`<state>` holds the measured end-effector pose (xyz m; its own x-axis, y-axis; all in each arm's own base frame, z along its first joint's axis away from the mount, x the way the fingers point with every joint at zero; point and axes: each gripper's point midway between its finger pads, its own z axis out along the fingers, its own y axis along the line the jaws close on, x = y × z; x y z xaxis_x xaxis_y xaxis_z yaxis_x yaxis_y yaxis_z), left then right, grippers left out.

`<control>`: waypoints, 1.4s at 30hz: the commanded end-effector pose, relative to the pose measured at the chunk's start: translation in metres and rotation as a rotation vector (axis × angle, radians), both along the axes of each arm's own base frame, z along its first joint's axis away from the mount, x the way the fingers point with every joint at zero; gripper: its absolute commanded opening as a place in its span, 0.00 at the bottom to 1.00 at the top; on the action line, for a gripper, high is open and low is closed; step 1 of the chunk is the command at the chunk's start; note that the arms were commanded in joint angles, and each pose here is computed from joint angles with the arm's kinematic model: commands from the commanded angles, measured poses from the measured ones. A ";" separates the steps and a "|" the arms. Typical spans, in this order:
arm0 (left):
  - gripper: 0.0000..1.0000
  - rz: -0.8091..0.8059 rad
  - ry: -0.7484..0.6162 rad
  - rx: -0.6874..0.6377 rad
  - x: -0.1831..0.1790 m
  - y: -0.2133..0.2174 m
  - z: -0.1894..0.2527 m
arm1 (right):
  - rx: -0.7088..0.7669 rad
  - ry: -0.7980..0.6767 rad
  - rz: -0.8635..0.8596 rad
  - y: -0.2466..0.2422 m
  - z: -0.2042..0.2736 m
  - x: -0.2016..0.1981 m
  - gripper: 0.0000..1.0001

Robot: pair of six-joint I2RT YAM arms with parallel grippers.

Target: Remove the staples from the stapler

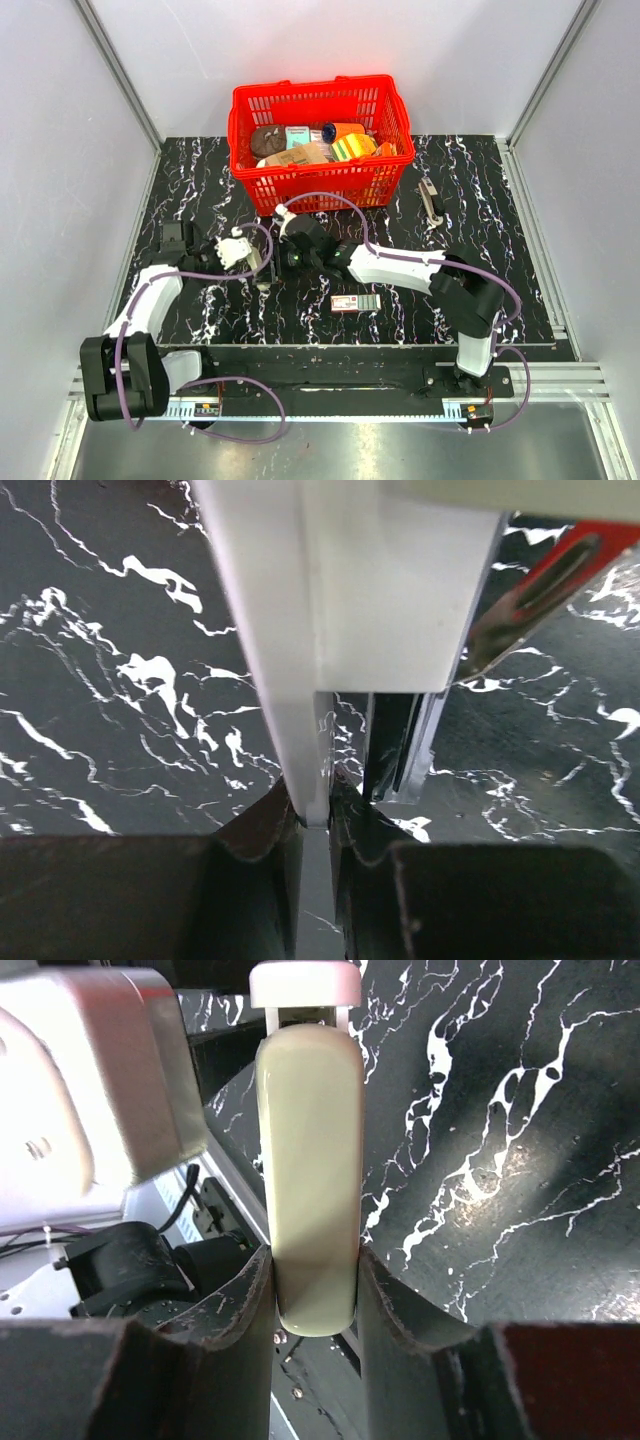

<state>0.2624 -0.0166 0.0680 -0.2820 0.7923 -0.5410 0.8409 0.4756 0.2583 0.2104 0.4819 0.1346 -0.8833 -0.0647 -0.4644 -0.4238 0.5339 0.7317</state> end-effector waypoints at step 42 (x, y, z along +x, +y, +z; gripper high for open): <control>0.00 -0.130 -1.112 0.446 0.081 0.000 0.155 | -0.560 -0.170 0.104 -0.076 -0.071 0.011 0.00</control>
